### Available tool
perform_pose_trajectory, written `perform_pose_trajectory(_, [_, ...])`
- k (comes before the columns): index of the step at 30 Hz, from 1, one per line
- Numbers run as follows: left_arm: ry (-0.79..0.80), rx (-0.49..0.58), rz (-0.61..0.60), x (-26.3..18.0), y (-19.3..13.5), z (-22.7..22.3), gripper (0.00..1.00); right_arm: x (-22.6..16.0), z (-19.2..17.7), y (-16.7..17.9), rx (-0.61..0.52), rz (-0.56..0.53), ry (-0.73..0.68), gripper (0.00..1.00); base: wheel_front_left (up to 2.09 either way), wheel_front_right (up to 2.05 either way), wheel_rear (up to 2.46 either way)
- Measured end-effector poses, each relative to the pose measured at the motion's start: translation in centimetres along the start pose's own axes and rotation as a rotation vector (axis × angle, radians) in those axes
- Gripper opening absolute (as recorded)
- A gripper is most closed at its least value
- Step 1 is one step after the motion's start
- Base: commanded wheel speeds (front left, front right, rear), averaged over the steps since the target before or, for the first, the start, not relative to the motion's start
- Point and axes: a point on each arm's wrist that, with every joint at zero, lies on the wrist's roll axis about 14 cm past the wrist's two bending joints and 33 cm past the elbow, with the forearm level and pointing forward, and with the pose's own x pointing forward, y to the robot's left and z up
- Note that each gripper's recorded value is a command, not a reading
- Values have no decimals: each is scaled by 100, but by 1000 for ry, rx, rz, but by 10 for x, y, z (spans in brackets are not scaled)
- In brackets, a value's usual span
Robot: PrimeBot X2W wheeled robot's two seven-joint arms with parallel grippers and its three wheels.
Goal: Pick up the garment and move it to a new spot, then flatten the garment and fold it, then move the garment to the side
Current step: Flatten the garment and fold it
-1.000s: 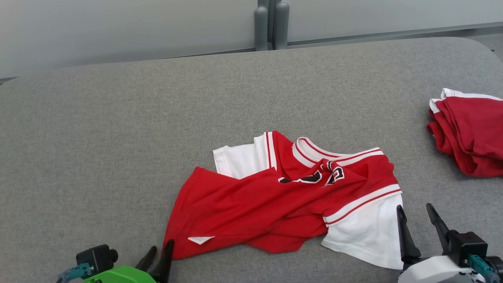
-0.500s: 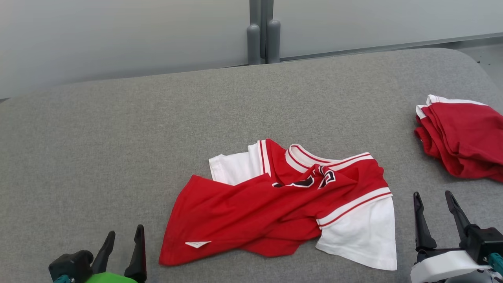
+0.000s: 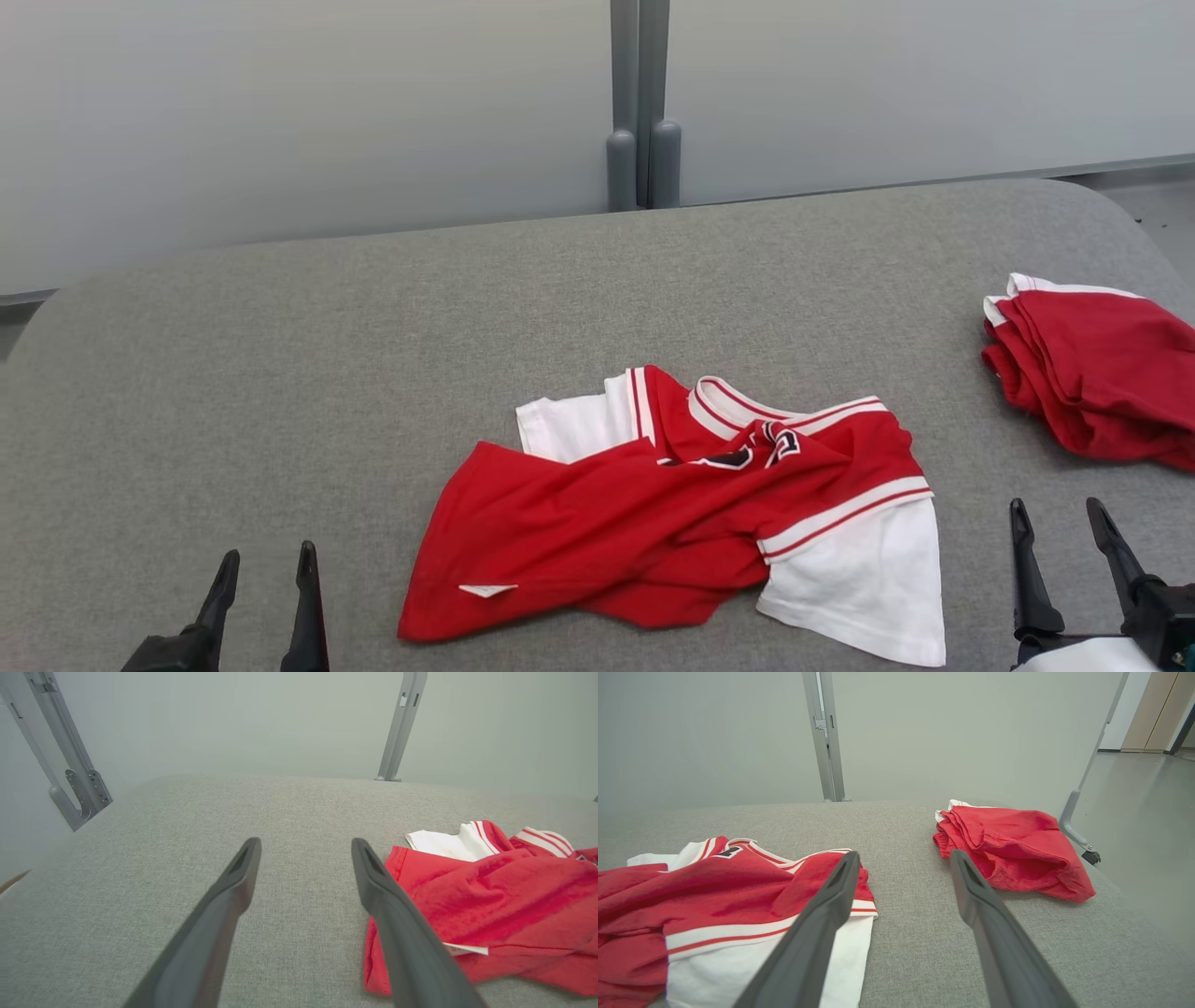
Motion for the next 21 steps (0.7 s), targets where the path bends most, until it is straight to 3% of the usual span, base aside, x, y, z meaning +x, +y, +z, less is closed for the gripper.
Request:
perform_pose_trajectory(9, [-58, 36, 3, -17, 5, 6, 100, -1, 10, -2, -9, 0, -33, 100, 0, 0, 0])
perform_pose_trajectory(21, [-50, 31, 4, -20, 16, -2, 100, -9, -9, 4, -50, 24, 30, 100, 0, 0, 0])
